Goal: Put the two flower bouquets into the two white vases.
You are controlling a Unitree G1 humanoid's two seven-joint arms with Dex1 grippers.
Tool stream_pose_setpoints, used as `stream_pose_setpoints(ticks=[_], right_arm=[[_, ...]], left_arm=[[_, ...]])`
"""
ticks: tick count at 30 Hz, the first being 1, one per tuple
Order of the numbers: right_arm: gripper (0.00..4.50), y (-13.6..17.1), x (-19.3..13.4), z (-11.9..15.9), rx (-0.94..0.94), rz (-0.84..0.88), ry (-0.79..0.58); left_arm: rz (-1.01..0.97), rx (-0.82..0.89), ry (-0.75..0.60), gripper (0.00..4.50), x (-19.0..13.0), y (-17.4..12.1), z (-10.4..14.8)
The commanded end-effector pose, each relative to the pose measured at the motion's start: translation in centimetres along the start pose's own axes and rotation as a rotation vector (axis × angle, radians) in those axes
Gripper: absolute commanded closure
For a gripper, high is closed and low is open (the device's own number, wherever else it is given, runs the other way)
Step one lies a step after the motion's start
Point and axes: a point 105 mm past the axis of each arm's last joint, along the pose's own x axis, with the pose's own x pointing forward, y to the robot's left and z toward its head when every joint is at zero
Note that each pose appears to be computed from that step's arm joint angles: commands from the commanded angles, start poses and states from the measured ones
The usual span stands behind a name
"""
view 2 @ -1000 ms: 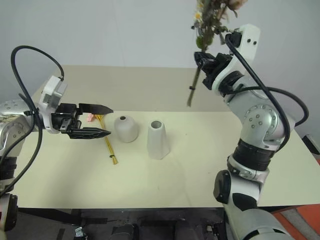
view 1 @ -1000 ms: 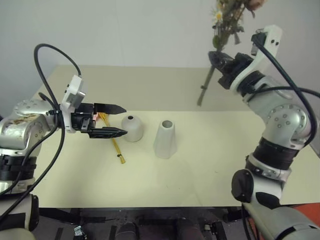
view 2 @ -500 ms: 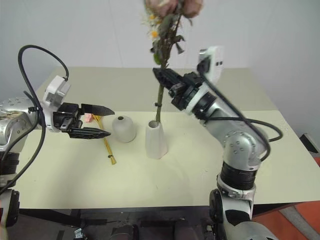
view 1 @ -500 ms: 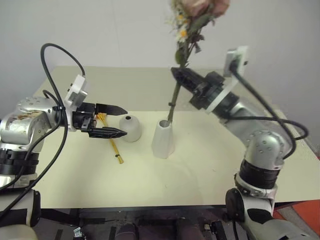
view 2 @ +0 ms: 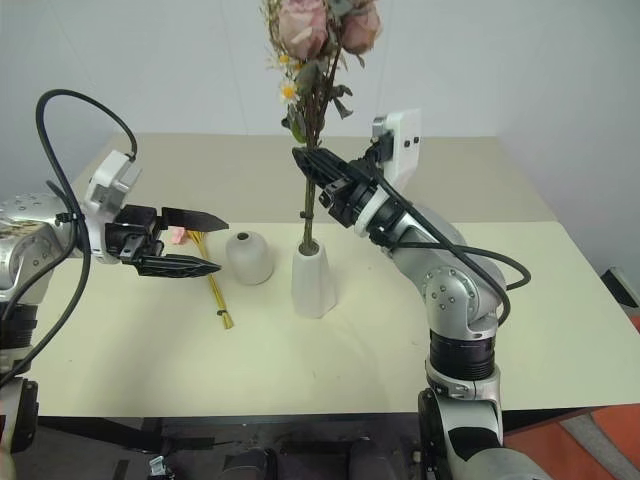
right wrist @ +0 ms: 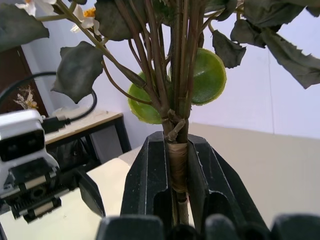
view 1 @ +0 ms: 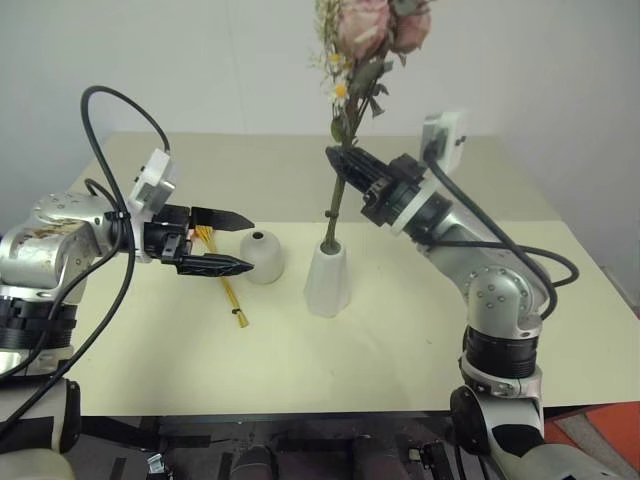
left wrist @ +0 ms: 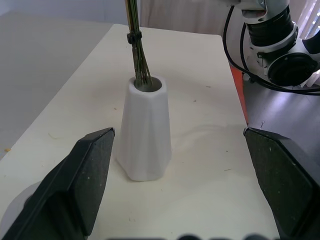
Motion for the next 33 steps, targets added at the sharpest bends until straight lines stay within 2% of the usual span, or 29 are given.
stream_pose_setpoints(ticks=[1,4,10,18,20,22,30,31,33], right_arm=[[4.26,1.1,-0.3,1.6,-0.044,0.033,-0.059],[4.26,1.2,-0.3,1.3,-0.041,0.034,-0.054],[4.26,0.1,-0.8,-2.1,-0.057,-0.017,0.011],[4.26,0.4,-1.6,-3.5,-0.095,-0.020,0.024],[3.52,0.5,-1.7,-4.0,-0.109,-0.016,0.034],[3.04,0.7,-2.0,-4.4,-0.119,-0.011,0.041],[0.21,0.8,-3.8,-4.2,-0.174,0.000,0.058],[0.06,0.8,-4.1,-4.0,-0.188,0.005,0.060],[0.06,0.7,-4.8,-3.5,-0.210,0.010,0.071]], left_arm=[[0.011,0.054,0.006,0.00,-0.6,-0.2,1.2],[0.013,0.055,0.007,0.00,-0.6,-0.2,1.2],[0.014,0.060,0.005,0.00,-0.5,-0.2,1.3],[0.022,0.061,0.007,0.00,-0.8,-0.1,1.3],[0.026,0.060,0.006,0.00,-0.8,-0.1,1.3],[0.030,0.059,0.005,0.00,-0.9,0.0,1.3],[0.080,0.043,0.007,0.00,-1.8,0.2,1.1],[0.091,0.036,0.006,0.00,-2.0,0.3,1.1],[0.118,0.022,0.004,0.00,-2.5,0.3,0.9]])
